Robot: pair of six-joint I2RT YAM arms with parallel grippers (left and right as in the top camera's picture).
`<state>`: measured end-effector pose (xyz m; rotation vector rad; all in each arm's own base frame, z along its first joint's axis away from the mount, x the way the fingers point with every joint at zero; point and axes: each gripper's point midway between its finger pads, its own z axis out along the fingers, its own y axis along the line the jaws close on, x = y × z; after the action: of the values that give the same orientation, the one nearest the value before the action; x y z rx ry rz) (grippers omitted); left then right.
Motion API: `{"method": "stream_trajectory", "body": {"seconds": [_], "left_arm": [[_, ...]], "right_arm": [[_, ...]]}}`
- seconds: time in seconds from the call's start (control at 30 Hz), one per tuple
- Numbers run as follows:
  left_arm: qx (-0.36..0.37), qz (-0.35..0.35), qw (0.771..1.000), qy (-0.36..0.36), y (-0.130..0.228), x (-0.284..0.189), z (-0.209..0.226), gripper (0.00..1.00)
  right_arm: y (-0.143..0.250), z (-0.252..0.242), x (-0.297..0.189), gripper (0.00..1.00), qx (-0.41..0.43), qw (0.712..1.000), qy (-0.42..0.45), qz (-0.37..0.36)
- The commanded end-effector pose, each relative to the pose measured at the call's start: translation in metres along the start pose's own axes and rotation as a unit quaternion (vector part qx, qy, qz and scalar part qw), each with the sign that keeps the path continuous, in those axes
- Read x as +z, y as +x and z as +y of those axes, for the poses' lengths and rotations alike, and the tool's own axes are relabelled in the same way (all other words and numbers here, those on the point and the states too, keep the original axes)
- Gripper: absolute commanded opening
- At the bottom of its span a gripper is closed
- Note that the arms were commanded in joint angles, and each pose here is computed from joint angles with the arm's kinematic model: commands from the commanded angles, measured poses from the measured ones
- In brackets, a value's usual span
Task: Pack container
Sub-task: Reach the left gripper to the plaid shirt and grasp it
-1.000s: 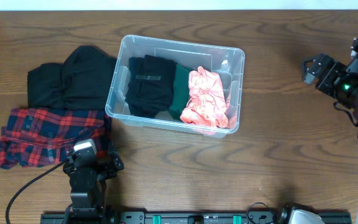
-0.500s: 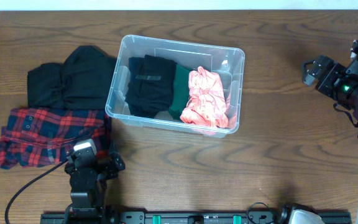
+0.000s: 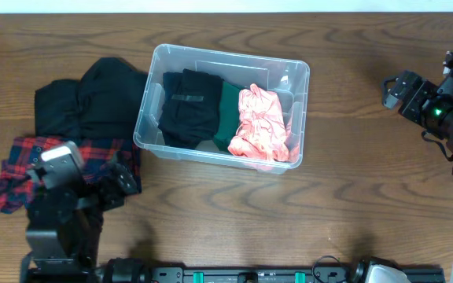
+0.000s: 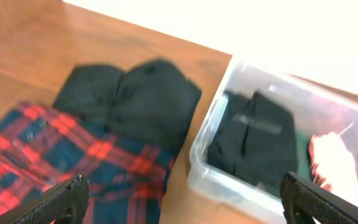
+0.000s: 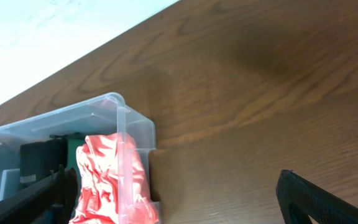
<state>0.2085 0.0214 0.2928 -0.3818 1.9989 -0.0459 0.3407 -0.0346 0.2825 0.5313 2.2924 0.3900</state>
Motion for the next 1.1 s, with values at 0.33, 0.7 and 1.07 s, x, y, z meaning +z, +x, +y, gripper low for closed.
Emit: {"method": "stream_trajectory", "body": {"seconds": [0.33,0.7,1.07], "left_arm": [[-0.185,-0.009,0.95,-0.253,-0.01,-0.023,0.09,0.98],[-0.134,0.012,0.949,-0.286,-0.057,-0.015,0.102,0.98],[-0.292,0.282,0.858,-0.314,0.035,0.05,0.16,0.98]], "right_arm": [[-0.002,-0.002,-0.003,0.99,0.005,1.0,0.003,-0.005],[-0.002,-0.002,-0.003,0.99,0.005,1.0,0.003,-0.005],[-0.002,-0.002,-0.003,0.99,0.005,1.0,0.003,-0.005]]}}
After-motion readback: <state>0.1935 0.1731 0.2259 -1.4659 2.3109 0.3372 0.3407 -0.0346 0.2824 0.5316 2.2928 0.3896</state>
